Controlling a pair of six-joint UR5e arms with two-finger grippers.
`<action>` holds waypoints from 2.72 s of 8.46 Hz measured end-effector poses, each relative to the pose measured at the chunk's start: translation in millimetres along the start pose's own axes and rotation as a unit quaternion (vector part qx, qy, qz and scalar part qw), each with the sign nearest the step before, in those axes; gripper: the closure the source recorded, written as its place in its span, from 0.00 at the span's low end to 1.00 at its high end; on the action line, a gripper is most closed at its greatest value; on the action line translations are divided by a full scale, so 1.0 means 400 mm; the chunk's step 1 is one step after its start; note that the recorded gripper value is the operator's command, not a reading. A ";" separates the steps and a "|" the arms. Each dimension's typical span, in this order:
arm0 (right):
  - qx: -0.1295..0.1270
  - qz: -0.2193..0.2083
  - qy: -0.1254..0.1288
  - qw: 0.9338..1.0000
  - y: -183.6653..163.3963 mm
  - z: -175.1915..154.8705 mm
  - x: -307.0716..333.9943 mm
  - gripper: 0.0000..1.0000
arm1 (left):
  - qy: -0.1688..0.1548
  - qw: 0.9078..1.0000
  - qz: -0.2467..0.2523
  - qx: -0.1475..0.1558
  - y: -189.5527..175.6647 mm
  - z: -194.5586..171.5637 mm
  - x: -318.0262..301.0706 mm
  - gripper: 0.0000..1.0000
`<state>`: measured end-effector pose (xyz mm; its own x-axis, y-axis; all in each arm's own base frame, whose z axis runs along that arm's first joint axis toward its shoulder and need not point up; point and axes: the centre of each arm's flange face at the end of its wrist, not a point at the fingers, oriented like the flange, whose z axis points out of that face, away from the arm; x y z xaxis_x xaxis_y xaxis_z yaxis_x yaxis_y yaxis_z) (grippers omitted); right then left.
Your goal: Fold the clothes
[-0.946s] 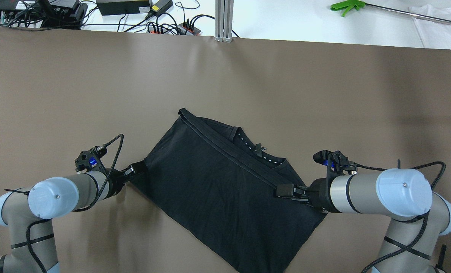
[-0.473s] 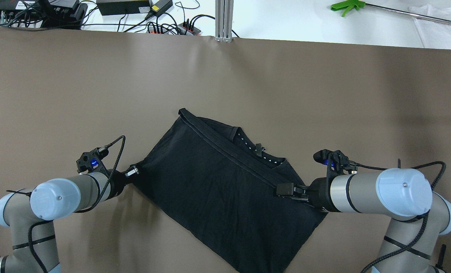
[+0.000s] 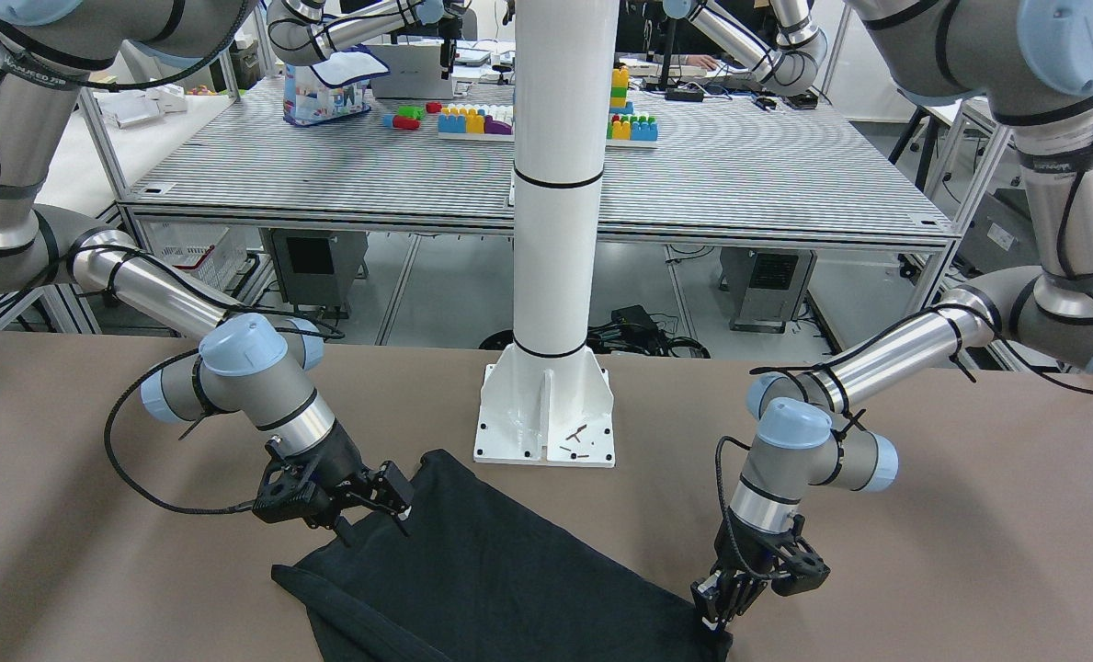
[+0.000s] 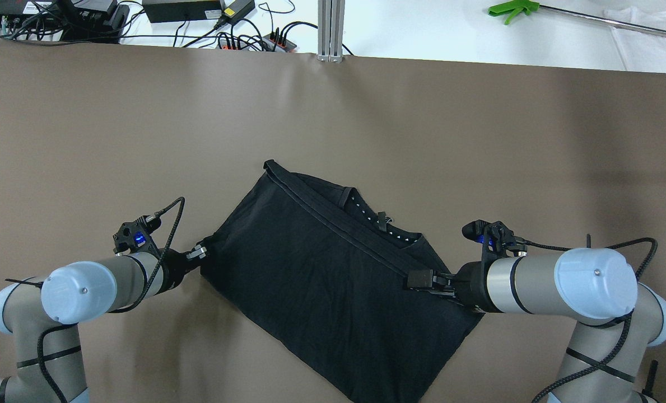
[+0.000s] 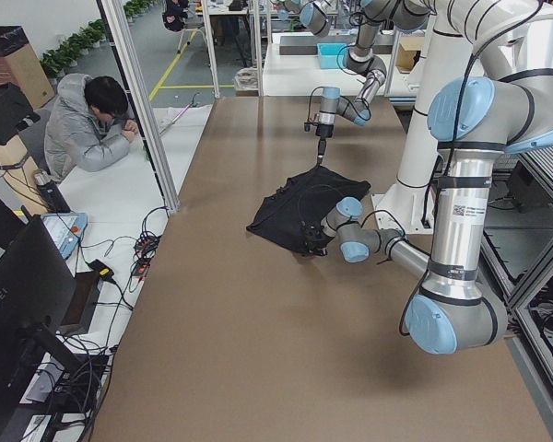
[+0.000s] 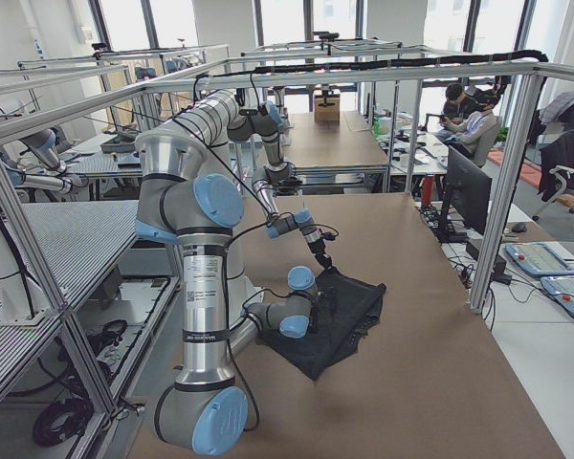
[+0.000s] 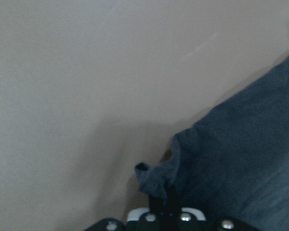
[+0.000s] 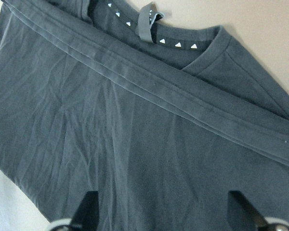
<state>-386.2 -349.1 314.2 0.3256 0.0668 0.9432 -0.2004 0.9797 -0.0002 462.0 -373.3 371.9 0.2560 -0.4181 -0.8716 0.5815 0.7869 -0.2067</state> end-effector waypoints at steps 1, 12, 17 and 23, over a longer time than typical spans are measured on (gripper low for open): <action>0.000 0.000 0.000 1.000 0.000 0.000 0.000 0.06 | 0.001 1.000 0.000 0.002 -0.006 -0.004 0.004 1.00; 0.002 -0.001 -0.003 1.000 0.001 0.000 -0.003 0.06 | -0.019 0.992 0.020 0.122 -0.394 0.279 0.396 1.00; 0.028 -0.008 -0.007 1.000 -0.004 0.004 -0.027 0.06 | -0.039 0.989 0.036 0.141 -0.442 0.376 0.587 0.89; 0.040 -0.027 -0.013 0.999 -0.013 0.018 -0.066 0.06 | -0.009 0.985 0.038 0.165 -0.500 0.359 0.659 0.00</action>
<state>-400.4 -357.2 291.5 0.3133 0.0080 0.9496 -0.2575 0.9632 0.0768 524.0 -706.1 247.1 0.3202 -0.3741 -0.8704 0.7792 0.6265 0.0174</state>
